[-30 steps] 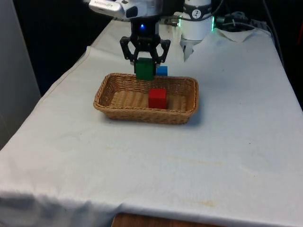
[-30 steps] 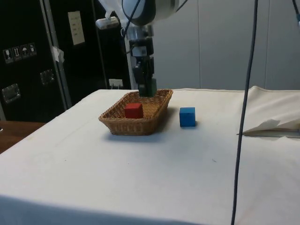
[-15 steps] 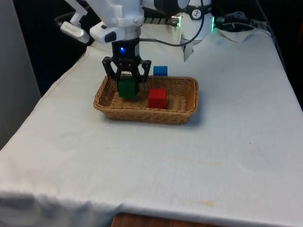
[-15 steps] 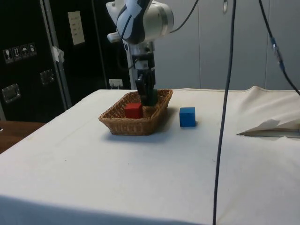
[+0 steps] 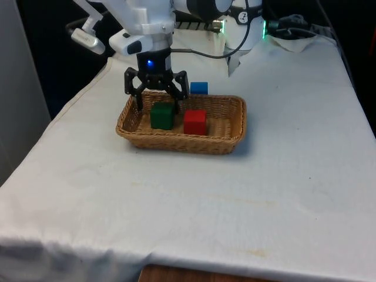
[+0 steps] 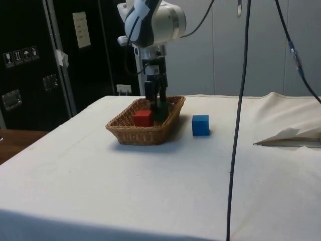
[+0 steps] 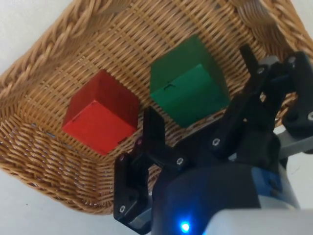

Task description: Pick up exactly two blocks and place them into the basket.

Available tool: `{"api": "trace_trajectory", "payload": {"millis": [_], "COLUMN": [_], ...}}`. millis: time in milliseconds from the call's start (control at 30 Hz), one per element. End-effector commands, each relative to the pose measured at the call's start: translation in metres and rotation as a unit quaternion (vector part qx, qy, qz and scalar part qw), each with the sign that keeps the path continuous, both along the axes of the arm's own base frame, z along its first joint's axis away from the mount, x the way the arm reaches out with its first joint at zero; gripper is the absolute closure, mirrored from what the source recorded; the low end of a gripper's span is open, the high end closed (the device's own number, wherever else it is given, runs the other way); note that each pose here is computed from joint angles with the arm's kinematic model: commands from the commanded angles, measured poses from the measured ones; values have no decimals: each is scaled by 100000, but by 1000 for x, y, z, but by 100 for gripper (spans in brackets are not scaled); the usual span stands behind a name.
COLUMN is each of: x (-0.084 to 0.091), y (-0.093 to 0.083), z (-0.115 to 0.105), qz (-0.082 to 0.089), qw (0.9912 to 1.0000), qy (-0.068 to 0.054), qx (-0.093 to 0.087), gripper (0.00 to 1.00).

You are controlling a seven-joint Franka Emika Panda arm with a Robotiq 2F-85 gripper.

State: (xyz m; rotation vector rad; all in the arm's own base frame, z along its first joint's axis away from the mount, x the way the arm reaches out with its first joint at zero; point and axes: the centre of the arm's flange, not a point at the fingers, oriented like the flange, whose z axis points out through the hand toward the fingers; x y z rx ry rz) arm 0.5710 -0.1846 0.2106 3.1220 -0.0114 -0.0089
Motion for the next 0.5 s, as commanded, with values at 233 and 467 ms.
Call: {"api": "trace_trajectory", "payload": {"millis": [233,467], "x": [1,4], "y": [5,27], "z": [8,30], "qz": [54,257], "qw": [99999,99996], "qy": [-307,-740], "qx": [362,330], "gripper": [0,0]}}
